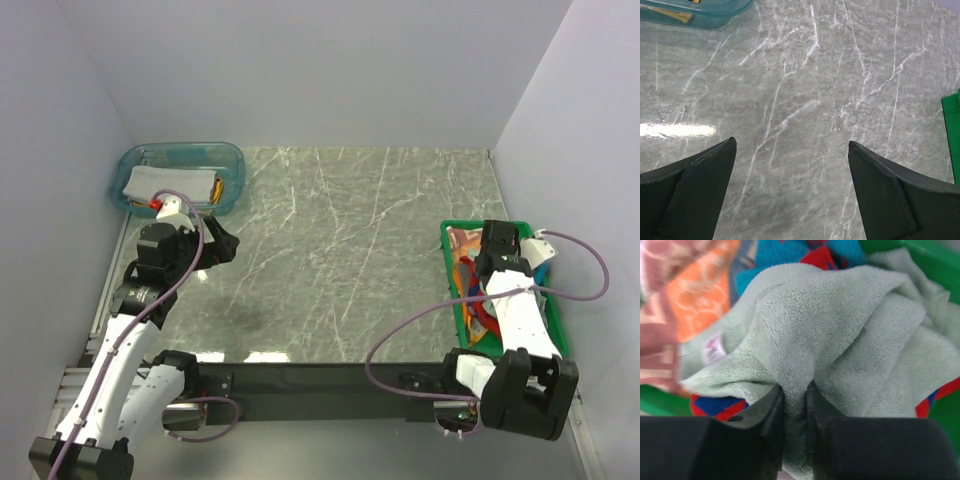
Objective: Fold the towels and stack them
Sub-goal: Grab crumpled towel
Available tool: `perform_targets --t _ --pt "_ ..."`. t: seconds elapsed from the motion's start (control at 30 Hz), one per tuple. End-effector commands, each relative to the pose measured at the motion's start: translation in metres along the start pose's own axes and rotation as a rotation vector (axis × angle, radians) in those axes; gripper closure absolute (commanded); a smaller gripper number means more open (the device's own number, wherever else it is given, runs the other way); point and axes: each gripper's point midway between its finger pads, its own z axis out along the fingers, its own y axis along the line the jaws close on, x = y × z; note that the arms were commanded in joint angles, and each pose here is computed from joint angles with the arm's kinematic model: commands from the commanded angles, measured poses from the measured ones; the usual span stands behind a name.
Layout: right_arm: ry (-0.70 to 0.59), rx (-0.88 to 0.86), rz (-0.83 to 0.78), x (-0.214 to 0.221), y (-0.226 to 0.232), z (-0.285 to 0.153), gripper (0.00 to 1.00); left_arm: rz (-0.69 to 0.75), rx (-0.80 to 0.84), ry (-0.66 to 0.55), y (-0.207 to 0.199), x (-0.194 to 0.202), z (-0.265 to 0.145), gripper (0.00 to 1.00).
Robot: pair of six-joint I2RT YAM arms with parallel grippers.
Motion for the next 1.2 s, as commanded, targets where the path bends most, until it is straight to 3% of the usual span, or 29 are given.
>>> perform_targets --t 0.0,0.03,0.17,0.47,0.57,0.63,0.73,0.9,1.17 --pt "-0.144 -0.065 0.070 -0.049 0.010 -0.031 0.84 0.006 0.033 -0.023 -0.007 -0.007 0.003 0.01" --pt "-0.176 -0.086 0.080 -0.062 0.014 -0.041 0.90 0.005 0.028 -0.019 -0.006 -0.006 0.004 0.01" --pt "-0.233 -0.122 0.095 -0.085 0.017 -0.062 0.90 0.005 0.003 -0.002 -0.001 -0.003 0.009 0.01" --pt "-0.210 -0.165 0.074 -0.069 0.032 -0.043 0.75 0.005 -0.026 0.044 0.005 0.005 0.018 0.01" --pt "-0.183 -0.134 0.064 -0.058 0.031 -0.032 0.62 0.002 -0.021 0.048 0.004 0.006 0.018 0.01" --pt "-0.164 -0.107 0.060 -0.050 0.030 -0.022 0.60 0.002 -0.012 0.045 0.002 0.005 0.016 0.01" --pt "-0.176 -0.075 0.069 -0.050 0.026 -0.017 0.44 0.003 0.012 0.033 -0.002 0.003 0.013 0.01" --pt "-0.194 -0.071 0.072 -0.058 0.027 -0.019 0.43 0.006 0.048 0.020 -0.010 0.003 0.007 0.00" --pt "-0.209 -0.110 0.068 -0.068 0.029 -0.032 0.55 0.045 0.074 0.042 -0.023 0.010 0.004 0.01"
